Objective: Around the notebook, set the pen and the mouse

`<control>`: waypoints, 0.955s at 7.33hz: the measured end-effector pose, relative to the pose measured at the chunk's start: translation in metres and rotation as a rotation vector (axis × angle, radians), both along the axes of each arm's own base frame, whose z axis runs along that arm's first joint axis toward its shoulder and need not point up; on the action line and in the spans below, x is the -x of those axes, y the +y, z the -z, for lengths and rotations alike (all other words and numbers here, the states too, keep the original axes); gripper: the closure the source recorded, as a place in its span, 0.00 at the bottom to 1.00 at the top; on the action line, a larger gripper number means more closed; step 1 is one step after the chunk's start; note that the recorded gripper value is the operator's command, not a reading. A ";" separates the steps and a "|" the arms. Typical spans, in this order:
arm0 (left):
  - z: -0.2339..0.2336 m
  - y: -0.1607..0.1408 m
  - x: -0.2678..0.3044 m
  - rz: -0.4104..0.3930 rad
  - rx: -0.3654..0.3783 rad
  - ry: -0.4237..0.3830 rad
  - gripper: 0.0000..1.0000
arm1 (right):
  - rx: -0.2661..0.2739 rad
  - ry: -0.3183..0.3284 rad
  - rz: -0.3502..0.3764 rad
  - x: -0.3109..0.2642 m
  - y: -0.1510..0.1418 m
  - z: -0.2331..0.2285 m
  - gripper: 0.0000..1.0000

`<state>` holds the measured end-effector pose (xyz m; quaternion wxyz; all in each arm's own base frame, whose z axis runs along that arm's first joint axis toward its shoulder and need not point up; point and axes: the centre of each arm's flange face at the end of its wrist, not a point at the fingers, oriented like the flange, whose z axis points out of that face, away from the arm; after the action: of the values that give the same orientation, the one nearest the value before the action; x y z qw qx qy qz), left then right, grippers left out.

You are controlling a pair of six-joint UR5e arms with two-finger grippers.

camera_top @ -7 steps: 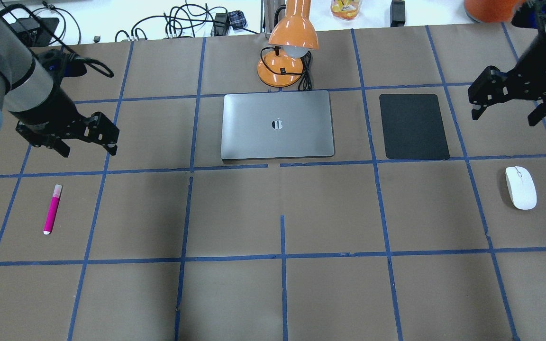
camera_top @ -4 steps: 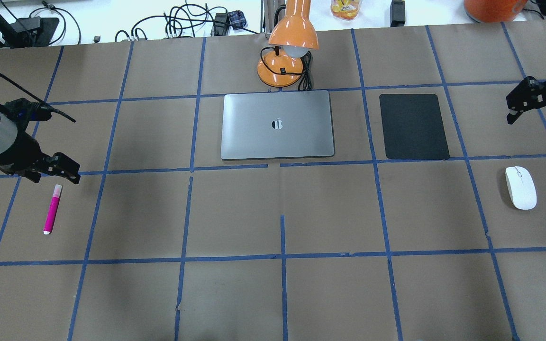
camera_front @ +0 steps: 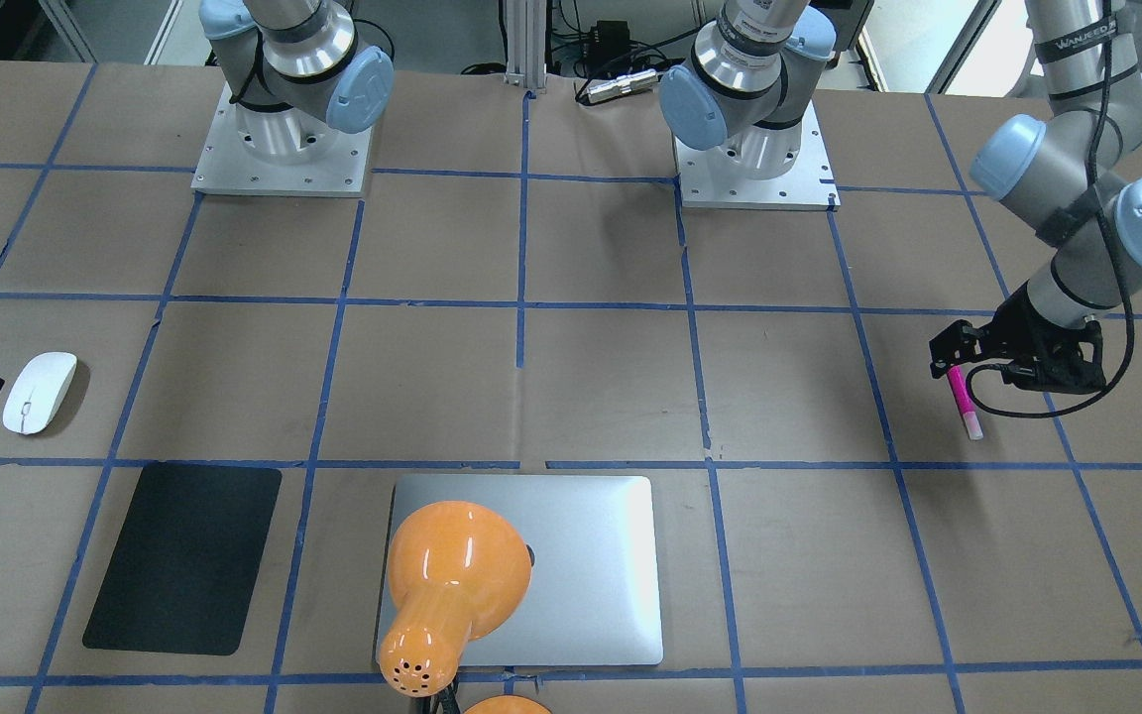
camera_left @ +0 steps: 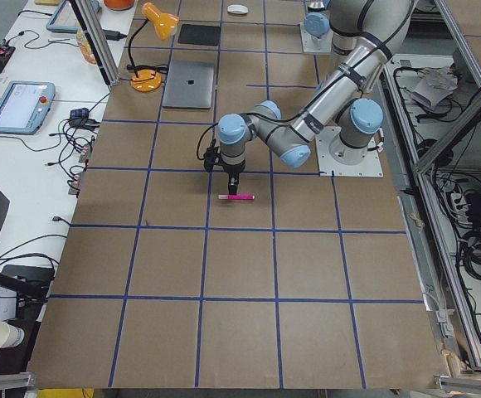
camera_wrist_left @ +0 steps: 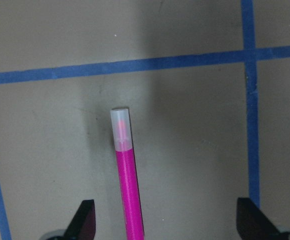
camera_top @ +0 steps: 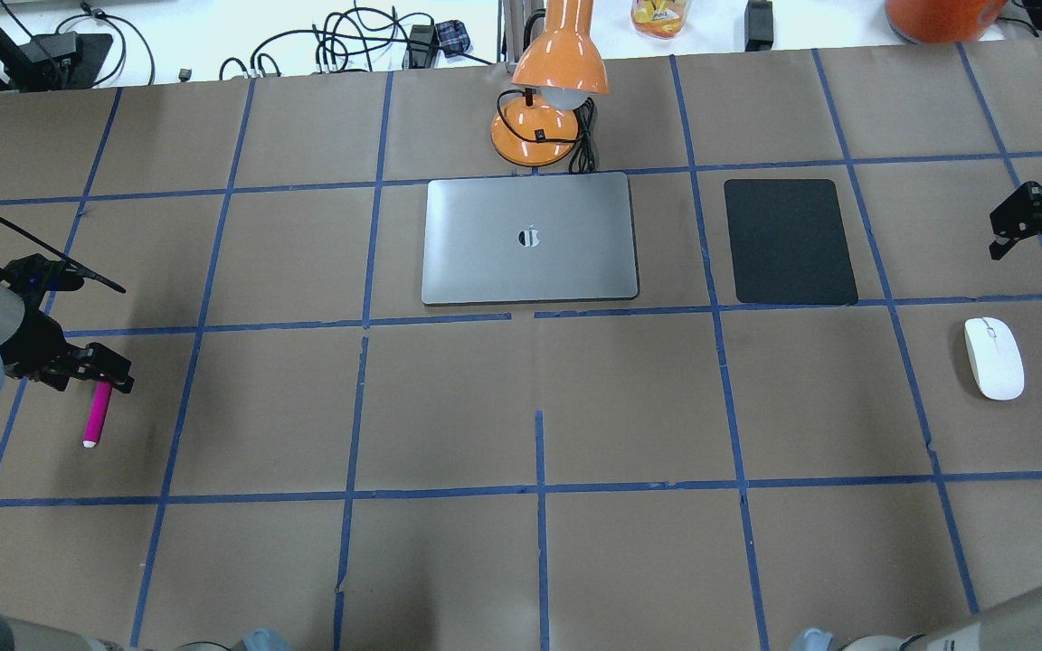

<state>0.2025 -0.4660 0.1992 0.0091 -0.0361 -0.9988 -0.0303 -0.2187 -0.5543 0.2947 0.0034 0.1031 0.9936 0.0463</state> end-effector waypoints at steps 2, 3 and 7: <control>0.018 -0.004 -0.008 -0.003 0.004 -0.002 0.33 | -0.019 0.003 -0.005 0.012 -0.006 0.034 0.00; 0.024 -0.006 -0.010 -0.004 0.009 -0.006 0.70 | -0.039 0.012 -0.009 0.012 -0.004 0.050 0.00; 0.029 -0.006 -0.011 -0.009 0.016 -0.011 1.00 | -0.064 0.005 -0.074 -0.002 0.020 0.098 0.00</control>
<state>0.2131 -0.4721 0.1703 0.0037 -0.0314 -0.9992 -0.0225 -0.2170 -0.5346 0.1963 -0.0043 0.0664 0.9947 0.0781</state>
